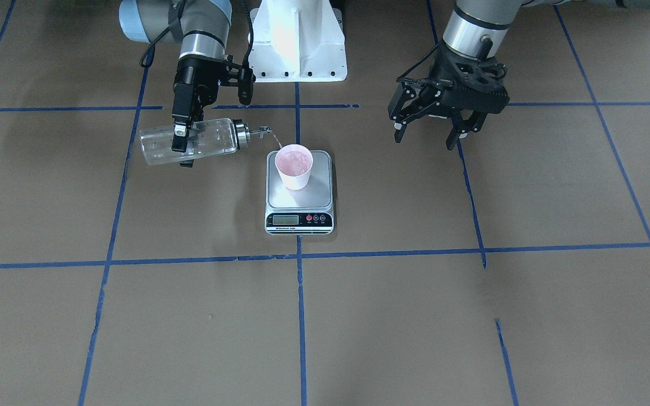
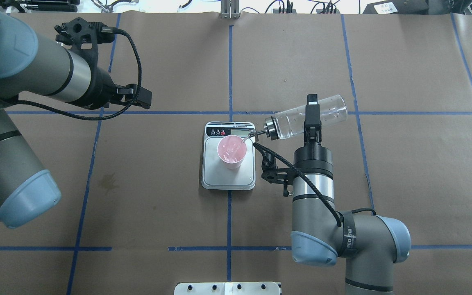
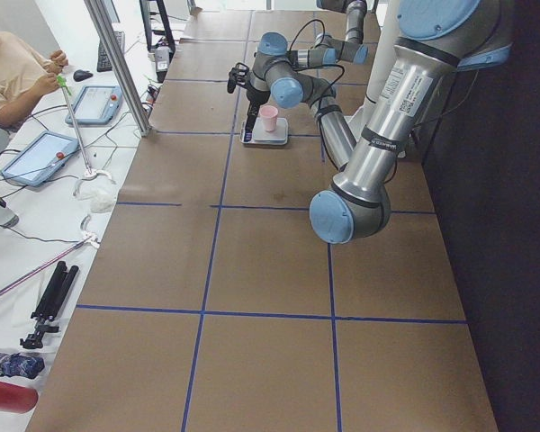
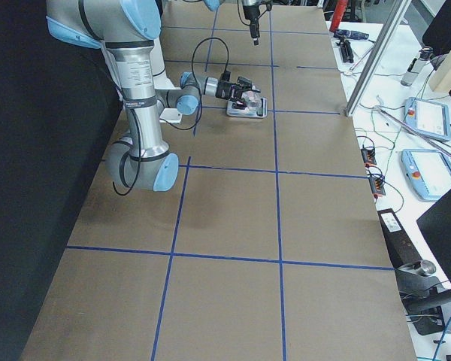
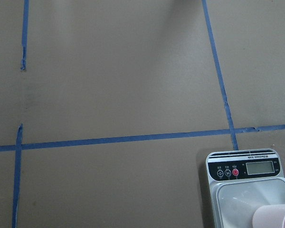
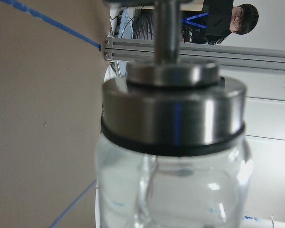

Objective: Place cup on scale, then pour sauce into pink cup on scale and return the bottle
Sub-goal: 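Turn the dispenser upright and carry it back with the right gripper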

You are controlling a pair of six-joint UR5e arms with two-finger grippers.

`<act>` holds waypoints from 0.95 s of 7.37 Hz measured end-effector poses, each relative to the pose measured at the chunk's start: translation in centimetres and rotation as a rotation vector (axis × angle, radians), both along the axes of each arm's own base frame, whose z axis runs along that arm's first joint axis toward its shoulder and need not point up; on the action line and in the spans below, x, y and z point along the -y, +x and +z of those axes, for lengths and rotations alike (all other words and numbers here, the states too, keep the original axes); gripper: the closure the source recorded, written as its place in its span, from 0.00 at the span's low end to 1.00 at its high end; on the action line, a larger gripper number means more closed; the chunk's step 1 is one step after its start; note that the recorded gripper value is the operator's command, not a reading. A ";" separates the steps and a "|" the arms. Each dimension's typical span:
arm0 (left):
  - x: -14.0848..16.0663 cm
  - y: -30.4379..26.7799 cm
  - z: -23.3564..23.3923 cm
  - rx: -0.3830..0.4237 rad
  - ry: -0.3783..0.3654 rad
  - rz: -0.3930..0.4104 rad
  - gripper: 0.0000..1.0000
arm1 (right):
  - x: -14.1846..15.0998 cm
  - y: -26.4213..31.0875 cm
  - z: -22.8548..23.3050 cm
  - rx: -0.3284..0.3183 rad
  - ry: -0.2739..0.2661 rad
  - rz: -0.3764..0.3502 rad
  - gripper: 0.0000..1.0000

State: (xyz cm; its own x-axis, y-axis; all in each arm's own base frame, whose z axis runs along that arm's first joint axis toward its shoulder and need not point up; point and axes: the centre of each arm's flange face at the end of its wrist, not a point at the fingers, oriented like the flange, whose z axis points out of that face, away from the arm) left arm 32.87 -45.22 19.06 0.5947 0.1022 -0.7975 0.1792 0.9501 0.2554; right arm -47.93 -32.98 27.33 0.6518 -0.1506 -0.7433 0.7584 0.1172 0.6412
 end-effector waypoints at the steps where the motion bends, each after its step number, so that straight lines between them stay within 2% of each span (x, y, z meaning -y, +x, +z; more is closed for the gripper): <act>1: 0.0 0.0 0.0 0.000 0.000 0.000 0.01 | -0.1 -0.1 0.1 0.094 -0.012 0.005 1.00; 3: 0.0 0.0 0.0 0.000 0.000 0.001 0.01 | -0.2 -0.4 0.4 0.295 -0.054 0.011 1.00; 5: 0.0 0.1 0.0 0.001 -0.001 0.001 0.01 | -0.3 -0.9 1.0 0.558 -0.112 0.037 1.00; 7: 0.0 0.1 0.1 0.001 -0.002 0.001 0.01 | -0.4 -1.1 1.1 0.786 -0.157 0.076 1.00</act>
State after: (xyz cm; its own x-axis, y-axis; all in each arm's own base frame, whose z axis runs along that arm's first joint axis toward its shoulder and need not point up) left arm 32.97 -45.23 19.13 0.5956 0.1015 -0.7969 0.1780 0.9507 0.2541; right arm -49.06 -32.58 28.39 0.9881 -0.1497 -0.0366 0.0783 0.2830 0.9559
